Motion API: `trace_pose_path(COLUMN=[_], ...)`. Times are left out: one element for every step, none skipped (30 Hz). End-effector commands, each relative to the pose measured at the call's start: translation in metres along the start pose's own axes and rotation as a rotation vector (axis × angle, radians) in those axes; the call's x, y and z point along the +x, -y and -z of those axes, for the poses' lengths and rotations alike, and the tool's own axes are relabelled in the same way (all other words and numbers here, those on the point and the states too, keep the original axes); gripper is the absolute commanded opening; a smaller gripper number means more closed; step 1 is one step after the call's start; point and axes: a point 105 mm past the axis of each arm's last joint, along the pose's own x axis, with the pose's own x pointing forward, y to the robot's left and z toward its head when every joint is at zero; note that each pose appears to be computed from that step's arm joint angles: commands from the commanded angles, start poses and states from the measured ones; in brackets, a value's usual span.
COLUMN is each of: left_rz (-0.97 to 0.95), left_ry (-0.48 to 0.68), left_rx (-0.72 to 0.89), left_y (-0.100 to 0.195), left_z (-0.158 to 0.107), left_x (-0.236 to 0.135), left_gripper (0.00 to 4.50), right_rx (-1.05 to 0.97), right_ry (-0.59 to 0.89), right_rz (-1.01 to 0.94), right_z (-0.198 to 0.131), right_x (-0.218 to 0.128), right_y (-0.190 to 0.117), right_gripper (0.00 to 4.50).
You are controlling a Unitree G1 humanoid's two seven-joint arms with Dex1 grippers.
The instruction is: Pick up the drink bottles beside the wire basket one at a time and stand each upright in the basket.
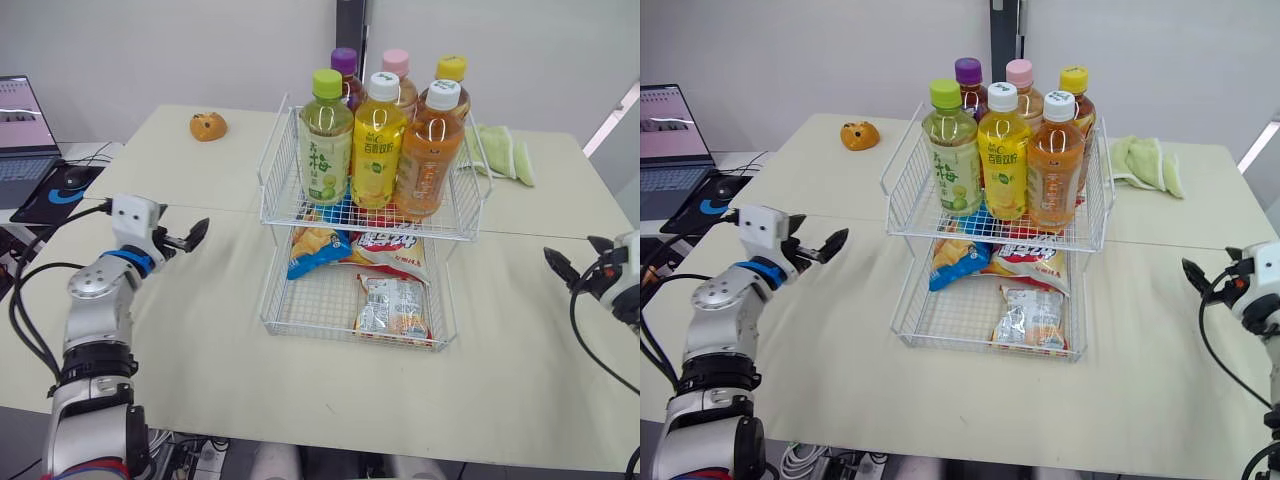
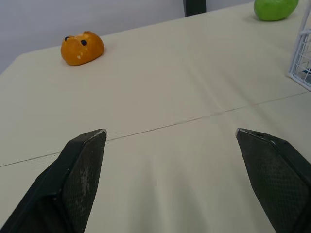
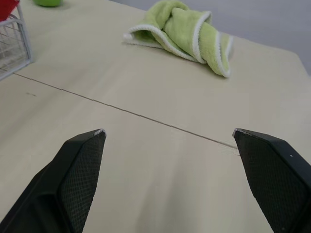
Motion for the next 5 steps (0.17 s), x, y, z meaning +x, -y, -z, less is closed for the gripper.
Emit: trace_pose_path(left_rz=[-0.005, -0.001, 0.007, 0.012, 0.019], left_ry=[0.051, 0.055, 0.059, 0.062, 0.059], left_rx=[0.016, 0.013, 0.002, -0.005, 0.004], left_y=[0.0002, 0.0020, 0.0042, 0.0057, 0.0071], left_z=[-0.0113, -0.0116, -0.0118, -0.0122, -0.0126], left_x=[0.0038, 0.0049, 0.0060, 0.0069, 0.0075], left_gripper=[4.44, 4.44, 4.44, 4.44, 4.44], right_rx=[-0.045, -0.041, -0.041, -0.042, -0.047], right_ry=[0.082, 0.087, 0.089, 0.089, 0.088], right_rz=[0.067, 0.075, 0.085, 0.092, 0.097], right_z=[-0.0219, -0.0222, -0.0222, -0.0222, -0.0224], right_x=[-0.0017, -0.0013, -0.0013, -0.0011, -0.0010], right_y=[0.0088, 0.0089, 0.0095, 0.0103, 0.0105], right_gripper=[4.50, 4.50, 4.50, 4.50, 4.50])
